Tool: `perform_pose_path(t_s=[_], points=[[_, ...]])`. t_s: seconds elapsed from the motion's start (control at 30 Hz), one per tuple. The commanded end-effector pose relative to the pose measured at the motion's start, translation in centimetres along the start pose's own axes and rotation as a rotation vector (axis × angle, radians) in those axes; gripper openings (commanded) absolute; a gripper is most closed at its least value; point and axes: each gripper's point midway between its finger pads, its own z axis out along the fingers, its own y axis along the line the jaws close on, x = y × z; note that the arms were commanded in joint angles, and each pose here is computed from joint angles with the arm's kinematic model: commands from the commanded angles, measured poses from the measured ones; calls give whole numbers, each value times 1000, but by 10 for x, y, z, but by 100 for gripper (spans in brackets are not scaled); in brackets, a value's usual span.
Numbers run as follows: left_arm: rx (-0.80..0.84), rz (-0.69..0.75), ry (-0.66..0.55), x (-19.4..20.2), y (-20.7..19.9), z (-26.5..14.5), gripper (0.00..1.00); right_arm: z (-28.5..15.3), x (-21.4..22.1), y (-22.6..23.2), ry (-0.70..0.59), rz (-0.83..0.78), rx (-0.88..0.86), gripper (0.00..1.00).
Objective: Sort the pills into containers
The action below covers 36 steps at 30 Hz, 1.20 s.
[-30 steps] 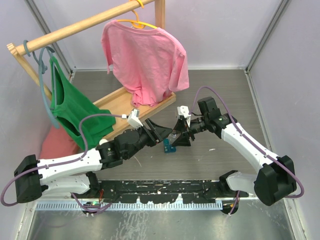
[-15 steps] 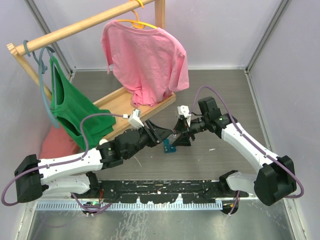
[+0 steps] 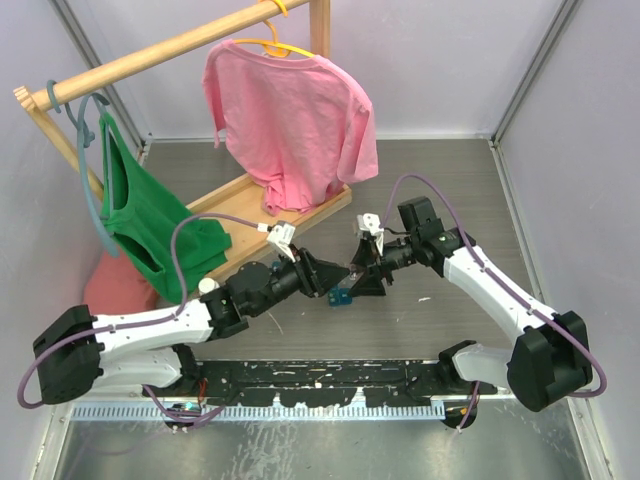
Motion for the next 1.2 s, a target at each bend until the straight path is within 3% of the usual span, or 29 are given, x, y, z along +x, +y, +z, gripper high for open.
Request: perform_pose_path(t_s=[0.0, 0.1, 0.23, 0.37, 0.5, 0.7, 1.0, 1.17], points=[[353, 222, 133, 42, -32, -17, 33, -1, -26, 2, -78, -98, -30, 1], [459, 369, 213, 62, -34, -23, 36, -1, -26, 5, -85, -104, -41, 1], [472, 495, 292, 75, -26, -22, 36, -2, -26, 4, -85, -105, -40, 1], [473, 630, 279, 72, -18, -24, 39, -2, -26, 5, -84, -112, -40, 1], [486, 735, 231, 63, -14, -28, 52, -2, -26, 6, -86, -116, -45, 1], [491, 744, 197, 47, -15, -22, 61, -2, -25, 7, -84, -125, -48, 1], [433, 695, 124, 33, -11, -33, 92, -2, -24, 6, -77, -133, -42, 1], [401, 661, 121, 29, -8, -47, 94, -2, -24, 6, -77, -133, -41, 1]])
